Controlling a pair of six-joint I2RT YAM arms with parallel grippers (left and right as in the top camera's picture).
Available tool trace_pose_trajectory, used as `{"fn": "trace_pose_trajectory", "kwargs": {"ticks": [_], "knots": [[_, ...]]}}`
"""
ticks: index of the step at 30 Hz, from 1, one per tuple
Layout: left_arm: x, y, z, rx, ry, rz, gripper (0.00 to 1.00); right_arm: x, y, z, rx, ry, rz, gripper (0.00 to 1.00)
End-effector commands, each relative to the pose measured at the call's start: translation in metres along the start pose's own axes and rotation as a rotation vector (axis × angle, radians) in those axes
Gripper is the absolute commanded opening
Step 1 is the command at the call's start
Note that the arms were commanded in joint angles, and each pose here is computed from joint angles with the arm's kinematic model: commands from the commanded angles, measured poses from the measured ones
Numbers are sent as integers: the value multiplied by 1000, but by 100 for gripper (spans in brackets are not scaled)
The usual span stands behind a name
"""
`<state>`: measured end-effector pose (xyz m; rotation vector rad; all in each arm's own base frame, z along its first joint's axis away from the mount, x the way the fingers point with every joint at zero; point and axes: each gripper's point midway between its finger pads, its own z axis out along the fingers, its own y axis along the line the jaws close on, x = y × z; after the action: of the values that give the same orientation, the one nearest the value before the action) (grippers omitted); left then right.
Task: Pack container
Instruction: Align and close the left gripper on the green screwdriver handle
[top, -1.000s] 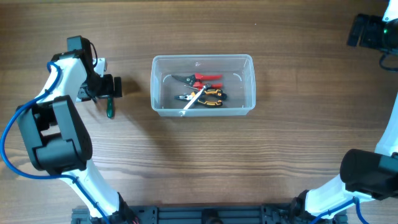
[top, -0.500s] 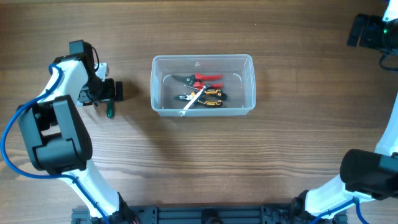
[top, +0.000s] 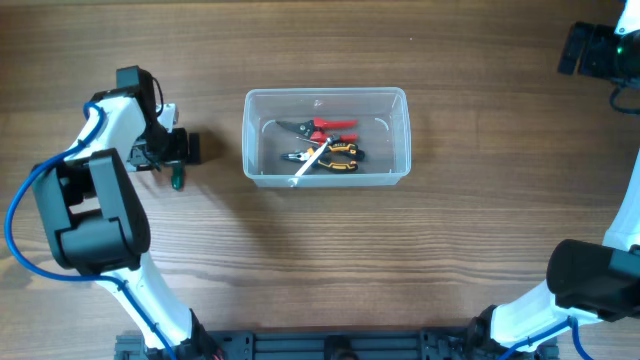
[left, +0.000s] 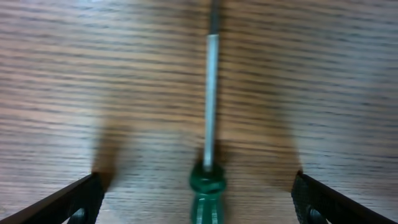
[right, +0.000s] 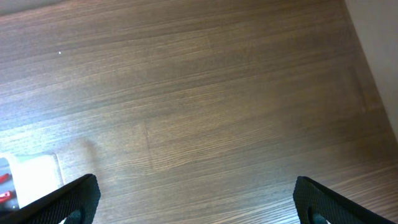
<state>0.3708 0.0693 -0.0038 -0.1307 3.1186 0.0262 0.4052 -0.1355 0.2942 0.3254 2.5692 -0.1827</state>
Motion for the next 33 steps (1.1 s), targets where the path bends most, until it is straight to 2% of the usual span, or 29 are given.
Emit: {"fn": "trace_pose_trajectory", "kwargs": {"ticks": [1,21,25,33], "knots": [[5,-8,10,-28,31,32,100,-1,3,-4,-9,-12,15,100],[12,-8,9,-32,58,24,100,-1,3,-4,-9,-12,15,100],[12,-7,9,-32,58,23,89,-1,3,-4,-9,-12,15,100],[12,-7,9,-32,58,23,80,-1,3,-4,-9,-12,15,100]]}}
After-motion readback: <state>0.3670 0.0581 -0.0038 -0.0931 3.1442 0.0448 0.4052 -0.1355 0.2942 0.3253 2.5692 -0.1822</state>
